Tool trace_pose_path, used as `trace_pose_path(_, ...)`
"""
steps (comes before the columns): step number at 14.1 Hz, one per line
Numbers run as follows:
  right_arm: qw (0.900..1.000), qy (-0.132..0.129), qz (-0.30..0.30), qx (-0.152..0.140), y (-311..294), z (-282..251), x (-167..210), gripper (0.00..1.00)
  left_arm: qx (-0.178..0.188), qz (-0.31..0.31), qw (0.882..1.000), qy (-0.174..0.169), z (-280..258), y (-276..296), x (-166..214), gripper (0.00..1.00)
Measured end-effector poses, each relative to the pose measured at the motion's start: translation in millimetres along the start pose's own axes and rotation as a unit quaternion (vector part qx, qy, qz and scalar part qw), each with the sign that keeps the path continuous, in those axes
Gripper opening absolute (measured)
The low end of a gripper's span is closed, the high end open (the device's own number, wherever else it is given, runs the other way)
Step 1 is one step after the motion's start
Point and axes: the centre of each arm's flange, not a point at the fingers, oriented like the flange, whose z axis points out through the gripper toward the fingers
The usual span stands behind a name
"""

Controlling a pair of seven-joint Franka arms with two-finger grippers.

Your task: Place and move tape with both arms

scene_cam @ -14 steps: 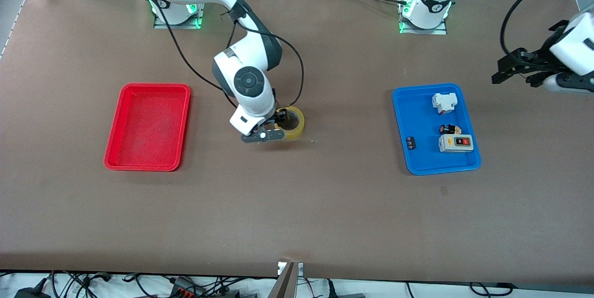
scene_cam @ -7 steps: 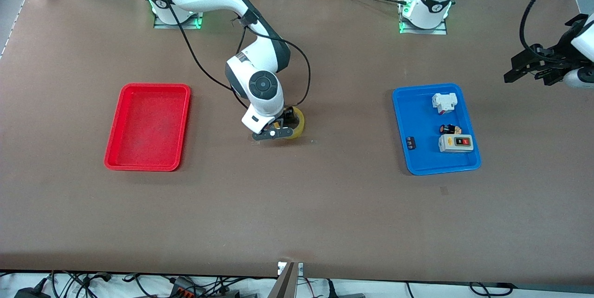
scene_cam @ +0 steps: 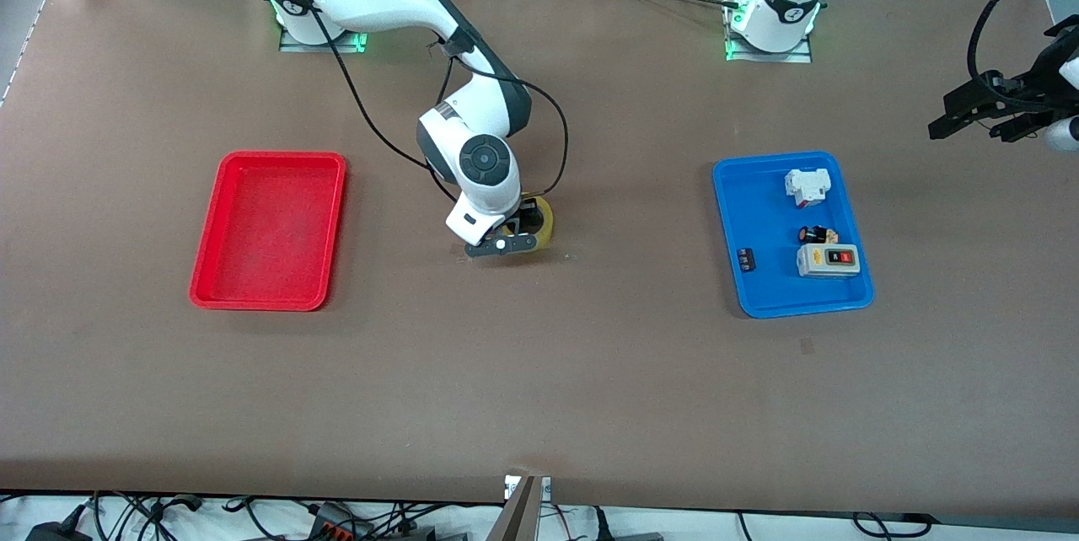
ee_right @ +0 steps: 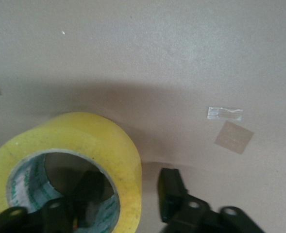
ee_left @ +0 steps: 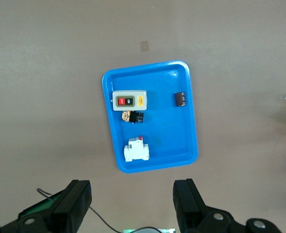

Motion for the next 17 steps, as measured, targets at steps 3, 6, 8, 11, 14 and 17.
trace_pose_path(3,1.0,0.006,0.002,0.004,0.0,-6.6,4.6,0.23,0.0,0.0,1.0,-0.001,0.2,0.2,-0.2,1.0)
trace_pose_path(6,0.999,0.02,0.025,0.011,22.1,-35.5,25.1,0.23,0.0,0.001,1.0,-0.001,0.3,0.4,-0.1,1.0)
trace_pose_path(8,0.998,0.015,0.067,0.017,85.9,-81.3,52.7,0.23,0.0,0.001,1.0,-0.002,1.1,1.4,0.5,1.0)
trace_pose_path(11,0.996,-0.006,0.085,0.02,240.7,-122.1,80.0,0.23,0.0,0.006,1.0,-0.004,3.1,5.8,1.9,1.0)
trace_pose_path(14,0.994,-0.046,0.091,0.025,383.7,-84.8,65.0,0.23,0.0,0.007,1.0,-0.004,3.5,6.9,2.2,1.0)
trace_pose_path(17,0.993,-0.081,0.084,0.029,449.1,-47.5,33.1,0.23,0.0,0.007,1.0,-0.004,3.8,6.8,2.3,1.0)
